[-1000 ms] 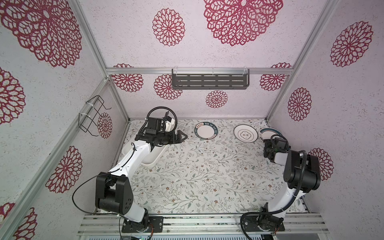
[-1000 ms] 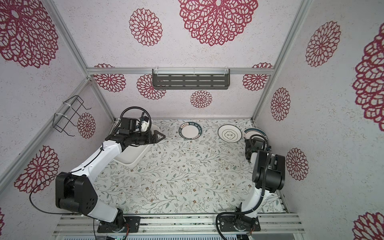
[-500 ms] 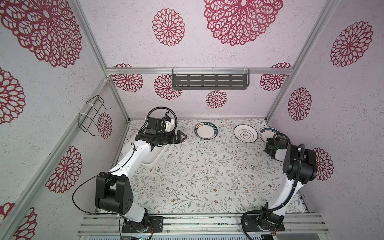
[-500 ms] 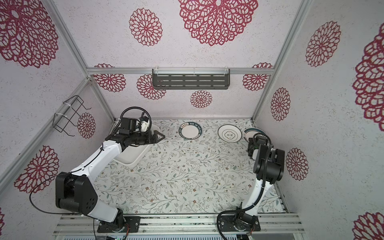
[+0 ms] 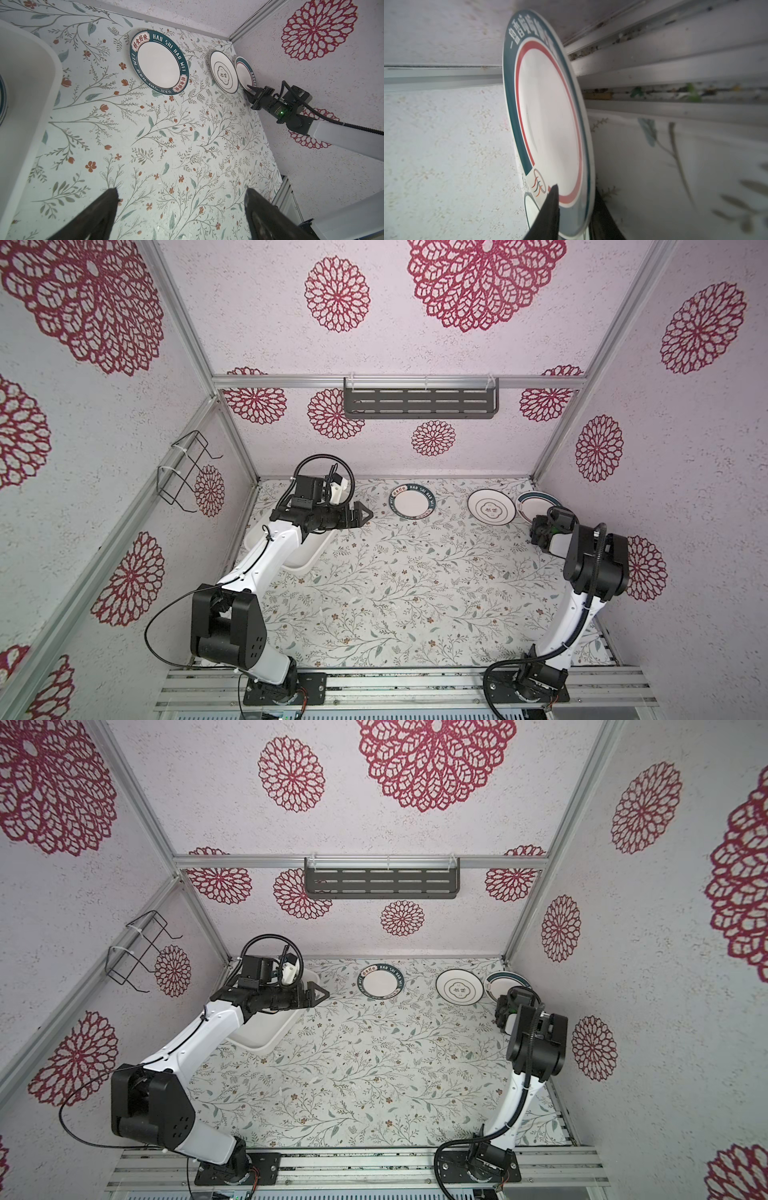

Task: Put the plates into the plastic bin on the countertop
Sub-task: 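Grasp the red-and-green-rimmed plate edge with the right gripper and lift it upright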

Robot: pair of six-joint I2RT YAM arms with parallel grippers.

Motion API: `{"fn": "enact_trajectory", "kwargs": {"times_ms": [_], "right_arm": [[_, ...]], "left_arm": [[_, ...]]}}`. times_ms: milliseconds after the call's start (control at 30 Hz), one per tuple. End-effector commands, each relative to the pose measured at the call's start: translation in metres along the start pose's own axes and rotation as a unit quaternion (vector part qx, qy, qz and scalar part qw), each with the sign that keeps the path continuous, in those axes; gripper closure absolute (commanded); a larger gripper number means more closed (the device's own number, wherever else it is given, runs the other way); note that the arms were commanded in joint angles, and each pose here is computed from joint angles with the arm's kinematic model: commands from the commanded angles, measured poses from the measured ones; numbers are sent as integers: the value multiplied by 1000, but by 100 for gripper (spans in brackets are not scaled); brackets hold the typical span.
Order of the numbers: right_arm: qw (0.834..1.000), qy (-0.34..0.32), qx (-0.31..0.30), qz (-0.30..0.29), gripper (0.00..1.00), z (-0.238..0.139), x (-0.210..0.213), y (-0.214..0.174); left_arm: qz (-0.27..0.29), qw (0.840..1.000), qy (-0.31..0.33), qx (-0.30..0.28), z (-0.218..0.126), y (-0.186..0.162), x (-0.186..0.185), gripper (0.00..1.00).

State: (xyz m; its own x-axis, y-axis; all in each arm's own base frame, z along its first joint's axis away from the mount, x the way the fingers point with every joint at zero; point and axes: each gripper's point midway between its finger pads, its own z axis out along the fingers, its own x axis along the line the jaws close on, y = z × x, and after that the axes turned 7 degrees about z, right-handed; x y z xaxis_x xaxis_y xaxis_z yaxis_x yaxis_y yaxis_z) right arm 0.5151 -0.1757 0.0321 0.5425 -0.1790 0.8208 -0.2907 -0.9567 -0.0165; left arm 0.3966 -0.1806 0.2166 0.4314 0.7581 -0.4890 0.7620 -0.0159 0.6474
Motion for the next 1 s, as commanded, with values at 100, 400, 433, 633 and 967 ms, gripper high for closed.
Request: {"fn": "enact_trajectory", "kwargs": {"times_ms": [100,400,433,633,967], "right_arm": [[998,-65,0,-9,92,-6,-33,2],[1000,-12,10,-21,100,-15,6,-2],[1000,-5,11,-22,100,-16,10,-2],[996,88,5,-8,100,-43,43,-3],[988,155,-23,-15,100,-102,79,-3]], "left_arm": [[15,1000,-1,-8,-2,8,-5,3],[16,1000,2,-13,-5,10,-6,3],[16,1000,1,-14,-6,10,-6,3],[18,1000,3,-23,-11,12,-8,3],[15,999,4,-32,-15,15,-11,3]]}}
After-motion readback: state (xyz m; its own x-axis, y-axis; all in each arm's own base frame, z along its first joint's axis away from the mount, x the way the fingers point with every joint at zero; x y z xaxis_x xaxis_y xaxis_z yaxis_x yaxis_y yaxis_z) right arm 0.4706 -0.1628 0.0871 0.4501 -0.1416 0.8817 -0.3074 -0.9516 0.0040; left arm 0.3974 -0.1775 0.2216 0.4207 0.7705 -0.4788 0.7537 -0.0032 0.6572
